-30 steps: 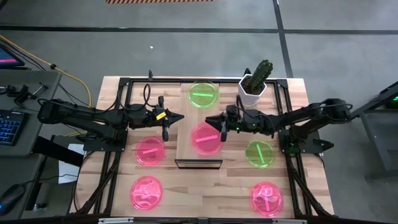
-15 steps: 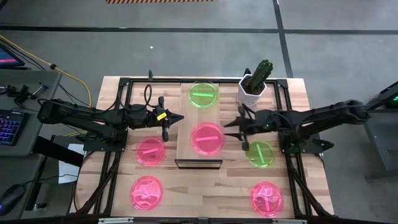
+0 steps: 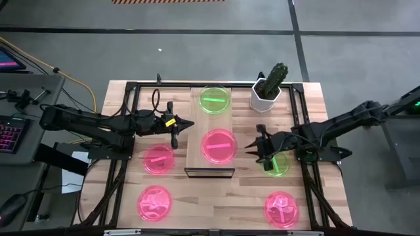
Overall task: Place and stack plates onto a shelf
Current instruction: Put the pink plate on the shelf
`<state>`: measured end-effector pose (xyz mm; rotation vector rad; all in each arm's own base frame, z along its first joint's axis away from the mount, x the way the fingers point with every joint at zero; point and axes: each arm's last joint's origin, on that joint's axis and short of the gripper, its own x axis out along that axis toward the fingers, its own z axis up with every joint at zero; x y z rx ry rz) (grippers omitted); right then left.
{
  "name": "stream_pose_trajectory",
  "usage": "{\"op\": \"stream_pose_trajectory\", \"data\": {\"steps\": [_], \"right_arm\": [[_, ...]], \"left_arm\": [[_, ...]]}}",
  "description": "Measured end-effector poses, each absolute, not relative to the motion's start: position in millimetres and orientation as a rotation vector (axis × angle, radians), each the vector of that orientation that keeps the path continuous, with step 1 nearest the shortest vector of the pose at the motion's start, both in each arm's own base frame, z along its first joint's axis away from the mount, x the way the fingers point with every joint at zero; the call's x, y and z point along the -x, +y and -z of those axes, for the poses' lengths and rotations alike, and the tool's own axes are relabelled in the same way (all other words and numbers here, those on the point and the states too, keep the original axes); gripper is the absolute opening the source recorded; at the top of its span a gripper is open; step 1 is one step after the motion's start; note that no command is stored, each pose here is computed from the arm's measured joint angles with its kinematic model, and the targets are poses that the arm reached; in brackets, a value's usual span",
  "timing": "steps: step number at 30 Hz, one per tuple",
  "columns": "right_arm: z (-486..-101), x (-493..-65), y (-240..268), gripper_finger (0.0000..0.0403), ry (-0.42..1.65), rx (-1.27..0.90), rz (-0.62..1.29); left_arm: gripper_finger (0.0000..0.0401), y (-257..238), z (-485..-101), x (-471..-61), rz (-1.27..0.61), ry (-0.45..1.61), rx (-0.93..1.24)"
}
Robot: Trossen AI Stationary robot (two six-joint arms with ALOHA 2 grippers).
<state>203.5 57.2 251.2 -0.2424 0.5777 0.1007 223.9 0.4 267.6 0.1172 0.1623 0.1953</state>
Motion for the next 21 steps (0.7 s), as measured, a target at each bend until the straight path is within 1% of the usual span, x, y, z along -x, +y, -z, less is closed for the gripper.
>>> {"op": "stream_pose_trajectory", "data": {"steps": [3, 4, 8, 10, 14, 21], "right_arm": [[-248.5, -204.8, 60.0, 0.0015, 0.591, 0.224, -0.102], [-247.5, -205.4, 60.4, 0.0008, 0.597, 0.218, -0.1], [-239.7, -212.8, 59.0, 0.0009, 0.626, 0.214, -0.032], [-234.6, -218.1, 57.2, 0.0003, 0.642, 0.223, 0.006], [-231.4, -227.2, 55.8, 0.0003, 0.617, 0.208, 0.027], [-233.1, -230.3, 53.3, 0.0001, 0.589, 0.206, 0.056]], "left_arm": [[0.0, 0.4, -267.6, -223.9, -0.195, 0.162, -0.117], [0.0, 0.4, -267.7, -223.9, -0.195, 0.162, -0.117], [0.0, 0.4, -267.9, -224.0, -0.195, 0.16, -0.117], [0.0, 0.4, -268.6, -224.1, -0.196, 0.153, -0.116], [0.0, 0.4, -269.2, -224.2, -0.196, 0.146, -0.116], [0.0, 0.4, -269.2, -224.2, -0.196, 0.146, -0.115]]}}
